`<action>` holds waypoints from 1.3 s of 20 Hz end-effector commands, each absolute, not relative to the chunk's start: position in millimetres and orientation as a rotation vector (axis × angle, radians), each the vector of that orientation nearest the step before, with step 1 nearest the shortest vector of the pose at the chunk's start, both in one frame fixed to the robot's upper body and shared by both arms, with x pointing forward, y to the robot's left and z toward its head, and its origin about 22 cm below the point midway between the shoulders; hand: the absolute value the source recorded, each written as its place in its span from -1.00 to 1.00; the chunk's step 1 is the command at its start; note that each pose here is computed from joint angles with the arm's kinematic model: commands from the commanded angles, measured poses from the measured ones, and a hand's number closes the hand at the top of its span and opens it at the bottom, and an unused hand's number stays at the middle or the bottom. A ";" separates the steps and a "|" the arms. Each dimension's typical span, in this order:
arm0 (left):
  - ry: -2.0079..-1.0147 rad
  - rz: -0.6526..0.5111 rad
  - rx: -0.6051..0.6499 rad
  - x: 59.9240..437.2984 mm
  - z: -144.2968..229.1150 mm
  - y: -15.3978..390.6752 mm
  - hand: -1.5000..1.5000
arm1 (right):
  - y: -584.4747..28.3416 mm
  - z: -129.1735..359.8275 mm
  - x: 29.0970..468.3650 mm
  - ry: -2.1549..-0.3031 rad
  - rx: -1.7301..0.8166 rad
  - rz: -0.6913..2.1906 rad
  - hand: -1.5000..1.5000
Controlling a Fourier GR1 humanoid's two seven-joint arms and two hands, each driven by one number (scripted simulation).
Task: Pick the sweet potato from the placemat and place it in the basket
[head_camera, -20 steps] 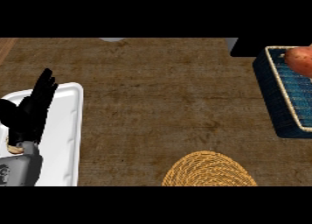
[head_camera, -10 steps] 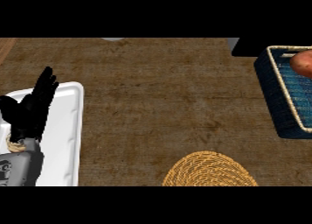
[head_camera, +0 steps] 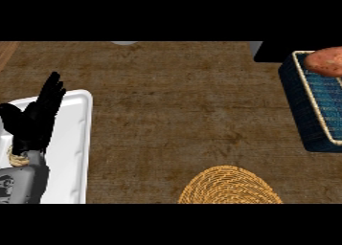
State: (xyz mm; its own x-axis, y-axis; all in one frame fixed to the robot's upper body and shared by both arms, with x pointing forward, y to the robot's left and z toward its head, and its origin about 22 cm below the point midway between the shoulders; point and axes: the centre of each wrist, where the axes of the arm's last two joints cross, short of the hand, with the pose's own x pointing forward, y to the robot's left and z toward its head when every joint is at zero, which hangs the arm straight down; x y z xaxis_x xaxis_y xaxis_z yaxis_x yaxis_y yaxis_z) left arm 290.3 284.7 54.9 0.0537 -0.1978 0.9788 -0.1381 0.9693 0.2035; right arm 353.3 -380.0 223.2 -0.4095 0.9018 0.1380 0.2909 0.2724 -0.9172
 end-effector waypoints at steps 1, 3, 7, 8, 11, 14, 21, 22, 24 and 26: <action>-1.515 -0.032 0.272 298.6 52.8 302.9 0.00 | -390.1 242.7 369.8 -1.842 -1.098 1.156 1.00; -1.505 -0.033 0.284 294.3 39.6 305.7 0.00 | -361.3 222.8 372.4 -1.740 -1.110 1.214 1.00; -1.518 -0.041 0.268 297.8 39.0 288.2 0.00 | -393.5 214.8 375.4 -1.560 -1.091 1.349 1.00; -1.511 -0.029 0.272 281.2 43.8 302.4 0.00 | -387.5 209.1 378.5 -1.540 -1.080 1.352 1.00; -1.510 -0.033 0.293 296.9 49.2 293.4 0.00 | -387.8 200.4 386.3 -1.539 -1.037 1.356 1.00; -1.519 -0.020 0.283 289.4 55.9 293.5 0.00 | -371.0 183.4 388.8 -1.576 -1.042 1.336 1.00; -1.515 -0.027 0.288 288.3 40.8 280.2 0.00 | -395.9 189.7 404.7 -1.563 -1.086 1.345 1.00; -1.510 -0.034 0.277 299.9 40.9 292.4 0.00 | -392.9 169.2 398.4 -1.559 -1.082 1.360 1.00; -1.524 -0.038 0.262 279.6 44.2 304.0 0.00 | -383.8 178.6 406.3 -1.520 -1.117 1.373 1.00; -1.533 -0.032 0.278 290.6 37.0 284.2 0.00 | -406.1 189.1 406.4 -1.513 -1.127 1.362 1.00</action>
